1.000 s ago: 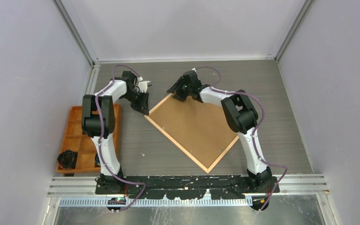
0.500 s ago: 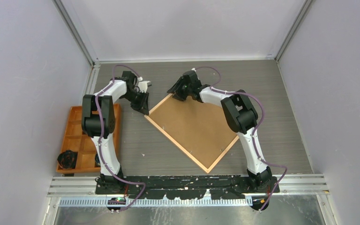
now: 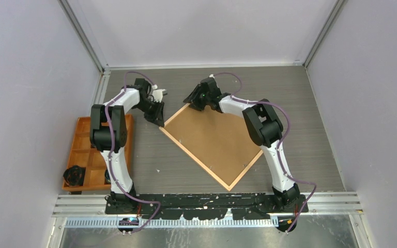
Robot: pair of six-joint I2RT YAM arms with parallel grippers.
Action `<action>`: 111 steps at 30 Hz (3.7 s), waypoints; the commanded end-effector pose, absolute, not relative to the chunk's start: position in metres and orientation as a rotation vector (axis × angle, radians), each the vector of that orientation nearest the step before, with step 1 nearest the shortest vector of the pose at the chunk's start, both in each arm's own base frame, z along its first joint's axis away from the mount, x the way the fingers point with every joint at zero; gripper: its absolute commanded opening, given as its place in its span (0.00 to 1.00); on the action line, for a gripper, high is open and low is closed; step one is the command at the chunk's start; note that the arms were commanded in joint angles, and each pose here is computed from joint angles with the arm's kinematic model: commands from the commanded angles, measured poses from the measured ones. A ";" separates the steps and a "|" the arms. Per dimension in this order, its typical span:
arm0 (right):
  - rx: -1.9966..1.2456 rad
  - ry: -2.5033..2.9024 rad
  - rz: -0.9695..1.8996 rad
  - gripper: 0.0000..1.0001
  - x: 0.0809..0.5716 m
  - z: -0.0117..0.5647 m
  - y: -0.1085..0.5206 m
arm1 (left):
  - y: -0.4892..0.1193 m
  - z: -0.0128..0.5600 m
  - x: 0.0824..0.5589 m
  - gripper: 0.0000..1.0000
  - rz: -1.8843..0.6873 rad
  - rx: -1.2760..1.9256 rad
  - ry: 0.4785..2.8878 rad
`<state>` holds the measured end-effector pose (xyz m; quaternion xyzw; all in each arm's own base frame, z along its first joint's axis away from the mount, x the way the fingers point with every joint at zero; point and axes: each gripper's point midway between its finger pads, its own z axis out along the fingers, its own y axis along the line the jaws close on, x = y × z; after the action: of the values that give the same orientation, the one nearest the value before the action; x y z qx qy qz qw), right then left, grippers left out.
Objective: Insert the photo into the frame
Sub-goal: Install the photo frame at the center of the board, then turn over the photo frame at the center of the board.
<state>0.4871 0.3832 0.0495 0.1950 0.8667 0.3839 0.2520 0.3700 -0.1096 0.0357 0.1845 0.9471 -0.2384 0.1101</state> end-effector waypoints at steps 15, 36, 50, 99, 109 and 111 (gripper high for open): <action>-0.390 2.304 0.731 0.81 0.294 0.227 0.322 | -0.097 0.065 0.354 0.44 -0.695 0.565 2.787; -0.884 2.339 0.367 0.70 0.196 0.085 0.344 | -0.091 0.094 0.280 1.00 -0.702 0.876 2.628; -0.890 2.330 0.347 0.44 0.202 0.045 0.362 | -0.095 0.094 0.266 1.00 -0.613 1.066 2.474; -0.798 2.289 0.933 0.01 0.191 0.209 0.368 | -0.189 0.171 0.285 0.66 0.269 1.762 0.425; -0.867 2.235 0.737 0.29 0.204 0.221 0.339 | -0.189 0.190 0.291 0.19 0.279 1.788 0.433; -0.881 2.191 0.691 0.42 0.208 0.232 0.331 | -0.188 0.197 0.291 0.14 0.272 1.795 0.455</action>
<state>0.1941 0.3426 0.1705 -0.3166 0.8759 0.2698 0.2446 0.2861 -0.1838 0.1576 0.7797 0.2202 0.0987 0.5778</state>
